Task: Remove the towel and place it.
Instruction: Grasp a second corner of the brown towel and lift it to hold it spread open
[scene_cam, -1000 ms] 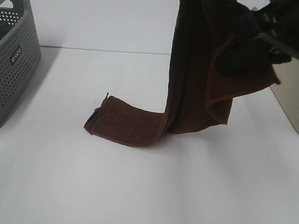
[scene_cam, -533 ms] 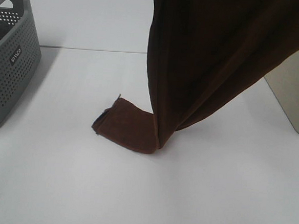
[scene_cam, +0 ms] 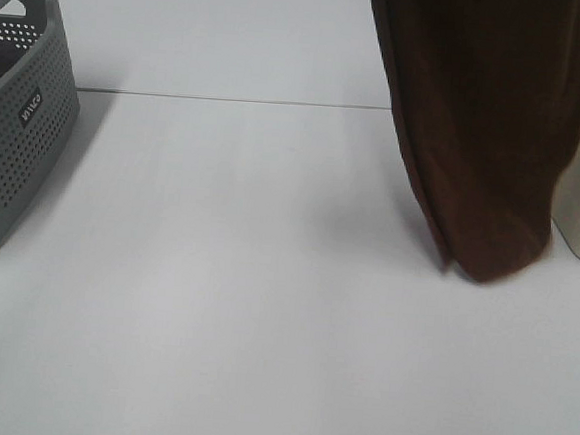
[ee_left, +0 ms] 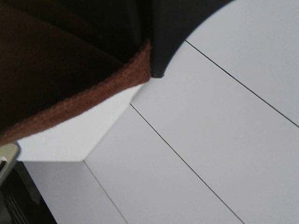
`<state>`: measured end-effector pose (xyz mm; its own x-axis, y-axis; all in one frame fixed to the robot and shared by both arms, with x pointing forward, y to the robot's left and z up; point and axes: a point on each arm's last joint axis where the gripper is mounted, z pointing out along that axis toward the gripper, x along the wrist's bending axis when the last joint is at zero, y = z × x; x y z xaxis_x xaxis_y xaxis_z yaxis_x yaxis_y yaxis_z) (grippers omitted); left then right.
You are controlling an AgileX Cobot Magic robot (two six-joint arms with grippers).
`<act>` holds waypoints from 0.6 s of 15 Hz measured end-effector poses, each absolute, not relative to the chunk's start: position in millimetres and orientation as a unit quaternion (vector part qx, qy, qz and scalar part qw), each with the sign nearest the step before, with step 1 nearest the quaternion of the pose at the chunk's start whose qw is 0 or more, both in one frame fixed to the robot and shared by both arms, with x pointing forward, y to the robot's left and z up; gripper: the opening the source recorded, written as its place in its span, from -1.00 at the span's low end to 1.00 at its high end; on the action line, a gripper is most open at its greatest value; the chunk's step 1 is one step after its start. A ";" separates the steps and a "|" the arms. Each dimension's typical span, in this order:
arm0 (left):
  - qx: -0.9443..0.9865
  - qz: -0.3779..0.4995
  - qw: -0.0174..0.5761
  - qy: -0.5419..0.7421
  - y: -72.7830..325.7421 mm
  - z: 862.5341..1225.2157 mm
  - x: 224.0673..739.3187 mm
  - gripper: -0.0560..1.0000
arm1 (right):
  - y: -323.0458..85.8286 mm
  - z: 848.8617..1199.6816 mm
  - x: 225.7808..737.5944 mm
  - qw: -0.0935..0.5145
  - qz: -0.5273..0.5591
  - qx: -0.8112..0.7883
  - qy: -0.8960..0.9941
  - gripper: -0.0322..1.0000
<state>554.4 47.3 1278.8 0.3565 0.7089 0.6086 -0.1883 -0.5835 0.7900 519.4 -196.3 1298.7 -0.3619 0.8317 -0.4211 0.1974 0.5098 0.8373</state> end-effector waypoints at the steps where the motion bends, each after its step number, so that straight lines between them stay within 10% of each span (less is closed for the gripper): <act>1: 0.687 0.552 0.437 0.183 55.1 1284.4 562.3 -0.89 | -192.3 1300.0 528.6 0.466 0.362 0.329 0.737 -0.92; 9: 0.587 0.632 0.486 0.137 106.7 1291.7 619.1 -0.89 | -158.5 1300.7 588.4 0.589 0.469 0.215 0.622 -0.92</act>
